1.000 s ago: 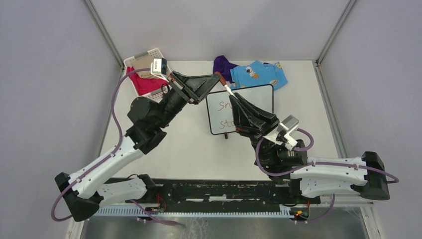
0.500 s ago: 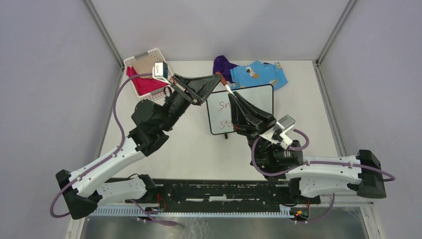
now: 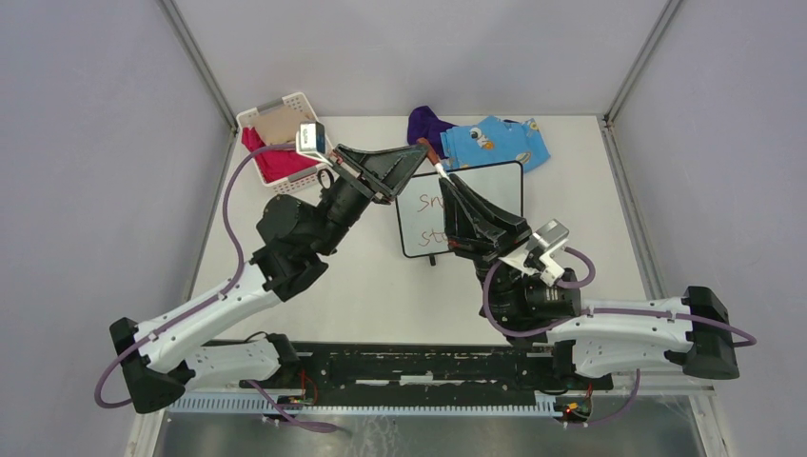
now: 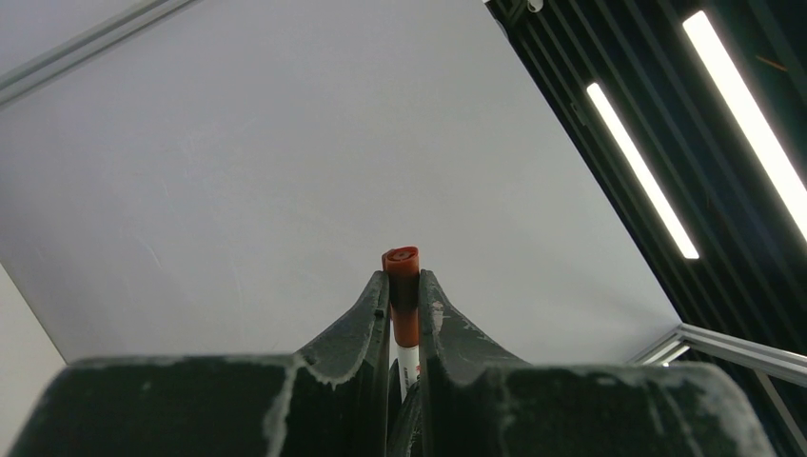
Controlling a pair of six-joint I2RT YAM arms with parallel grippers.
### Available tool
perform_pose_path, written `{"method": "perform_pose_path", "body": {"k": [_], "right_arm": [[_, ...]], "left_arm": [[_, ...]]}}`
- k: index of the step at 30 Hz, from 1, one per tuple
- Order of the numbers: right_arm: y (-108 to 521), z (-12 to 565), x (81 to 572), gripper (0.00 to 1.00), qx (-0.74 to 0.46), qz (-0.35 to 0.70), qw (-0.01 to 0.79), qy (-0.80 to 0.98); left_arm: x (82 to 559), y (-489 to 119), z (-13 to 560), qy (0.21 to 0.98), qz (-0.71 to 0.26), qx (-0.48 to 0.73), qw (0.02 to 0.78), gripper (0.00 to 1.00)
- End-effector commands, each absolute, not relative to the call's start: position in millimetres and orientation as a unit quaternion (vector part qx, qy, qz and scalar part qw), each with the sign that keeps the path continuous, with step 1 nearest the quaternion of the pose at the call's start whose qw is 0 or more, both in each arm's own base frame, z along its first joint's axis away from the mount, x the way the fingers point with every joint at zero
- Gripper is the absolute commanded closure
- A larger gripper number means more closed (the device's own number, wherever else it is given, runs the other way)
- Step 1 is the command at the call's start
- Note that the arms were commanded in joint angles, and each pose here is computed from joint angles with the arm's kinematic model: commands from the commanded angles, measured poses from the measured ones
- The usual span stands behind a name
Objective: Write a sentence on the whiteboard
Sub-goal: Close the pen cap at the center of the board.
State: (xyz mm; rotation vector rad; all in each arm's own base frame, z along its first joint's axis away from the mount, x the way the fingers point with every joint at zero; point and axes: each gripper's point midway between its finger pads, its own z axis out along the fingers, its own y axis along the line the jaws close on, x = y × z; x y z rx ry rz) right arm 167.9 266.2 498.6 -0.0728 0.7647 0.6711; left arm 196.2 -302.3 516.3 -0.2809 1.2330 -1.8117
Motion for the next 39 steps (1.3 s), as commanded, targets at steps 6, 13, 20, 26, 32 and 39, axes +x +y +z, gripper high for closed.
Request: {"method": "perform_pose_path", "body": {"k": [6, 13, 20, 26, 32, 39], "right_arm": [[260, 513, 171, 1.00, -0.018, 0.318, 0.876, 0.362], [262, 515, 172, 1.00, -0.019, 0.313, 0.878, 0.362], [264, 514, 174, 1.00, -0.020, 0.312, 0.878, 0.362], [265, 519, 173, 1.00, -0.022, 0.316, 0.878, 0.359], [264, 521, 166, 1.00, -0.037, 0.333, 0.874, 0.352], [268, 523, 147, 1.00, -0.083, 0.370, 0.865, 0.327]], "left_arm": [[147, -352, 486, 0.540, -0.746, 0.000, 0.390, 0.98], [133, -367, 474, 0.551, -0.744, 0.017, 0.378, 0.98], [128, -369, 463, 0.556, -0.739, 0.012, 0.381, 0.98], [130, -357, 467, 0.552, -0.725, 0.016, 0.412, 0.79], [142, -324, 488, 0.542, -0.689, -0.005, 0.481, 0.19], [152, -293, 523, 0.523, -0.661, -0.016, 0.538, 0.16]]}}
